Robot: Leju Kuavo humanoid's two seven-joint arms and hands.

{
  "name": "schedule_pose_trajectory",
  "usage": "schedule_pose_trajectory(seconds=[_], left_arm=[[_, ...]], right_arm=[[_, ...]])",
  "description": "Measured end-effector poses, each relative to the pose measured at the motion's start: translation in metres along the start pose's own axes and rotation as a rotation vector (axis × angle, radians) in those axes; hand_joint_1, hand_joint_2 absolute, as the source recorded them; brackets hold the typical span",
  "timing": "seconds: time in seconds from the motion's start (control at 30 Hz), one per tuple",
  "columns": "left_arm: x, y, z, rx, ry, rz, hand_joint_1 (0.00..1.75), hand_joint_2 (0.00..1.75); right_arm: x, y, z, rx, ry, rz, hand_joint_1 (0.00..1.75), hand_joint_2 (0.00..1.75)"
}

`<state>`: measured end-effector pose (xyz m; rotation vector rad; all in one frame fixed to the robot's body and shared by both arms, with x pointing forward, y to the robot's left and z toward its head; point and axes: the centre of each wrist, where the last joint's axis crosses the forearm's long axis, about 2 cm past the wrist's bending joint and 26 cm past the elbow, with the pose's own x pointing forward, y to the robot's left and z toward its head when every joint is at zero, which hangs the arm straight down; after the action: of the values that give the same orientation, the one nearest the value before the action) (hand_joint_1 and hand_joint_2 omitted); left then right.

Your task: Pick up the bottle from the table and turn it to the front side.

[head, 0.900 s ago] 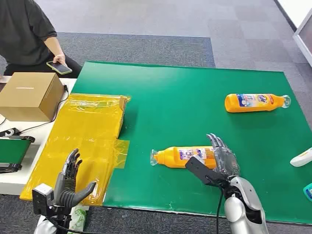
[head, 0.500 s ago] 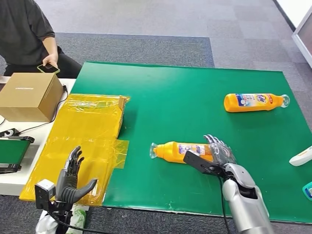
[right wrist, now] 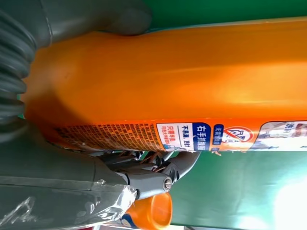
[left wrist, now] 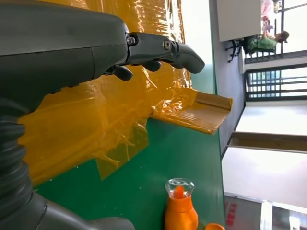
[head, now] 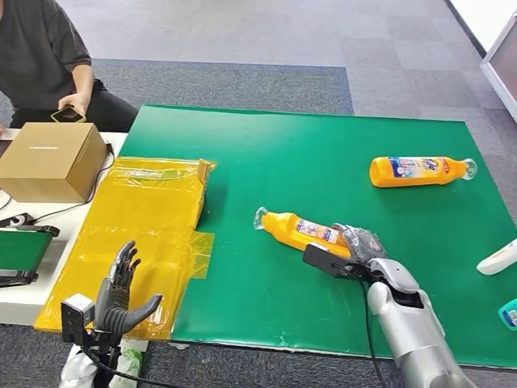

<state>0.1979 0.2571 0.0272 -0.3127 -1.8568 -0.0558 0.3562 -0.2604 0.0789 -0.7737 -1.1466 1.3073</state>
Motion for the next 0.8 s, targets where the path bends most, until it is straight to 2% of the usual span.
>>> schedule_pose_trajectory(seconds=[0.17, 0.3, 0.43, 0.53, 0.63, 0.8], left_arm=[[-0.001, 0.0, 0.001, 0.003, 0.004, 0.007, 0.0, 1.75], [-0.002, 0.0, 0.007, 0.002, 0.012, 0.031, 0.0, 1.75], [-0.003, -0.001, 0.013, -0.015, 0.011, 0.101, 0.0, 1.75], [-0.002, -0.004, 0.013, -0.034, 0.004, 0.182, 0.0, 1.75], [-0.001, -0.006, 0.007, -0.058, -0.012, 0.25, 0.0, 1.75], [0.002, -0.009, -0.009, -0.076, -0.043, 0.291, 0.0, 1.75]], right_arm=[[0.001, 0.002, 0.001, -0.012, -0.014, -0.009, 1.75, 1.75], [0.011, 0.011, 0.018, -0.069, -0.07, -0.049, 1.75, 1.75], [0.045, 0.017, 0.047, -0.185, -0.185, -0.157, 1.75, 1.75], [0.077, 0.006, 0.062, -0.275, -0.285, -0.253, 1.75, 1.75], [0.105, -0.004, 0.068, -0.323, -0.385, -0.313, 1.75, 1.75], [0.14, -0.003, 0.076, -0.353, -0.512, -0.397, 1.75, 1.75]])
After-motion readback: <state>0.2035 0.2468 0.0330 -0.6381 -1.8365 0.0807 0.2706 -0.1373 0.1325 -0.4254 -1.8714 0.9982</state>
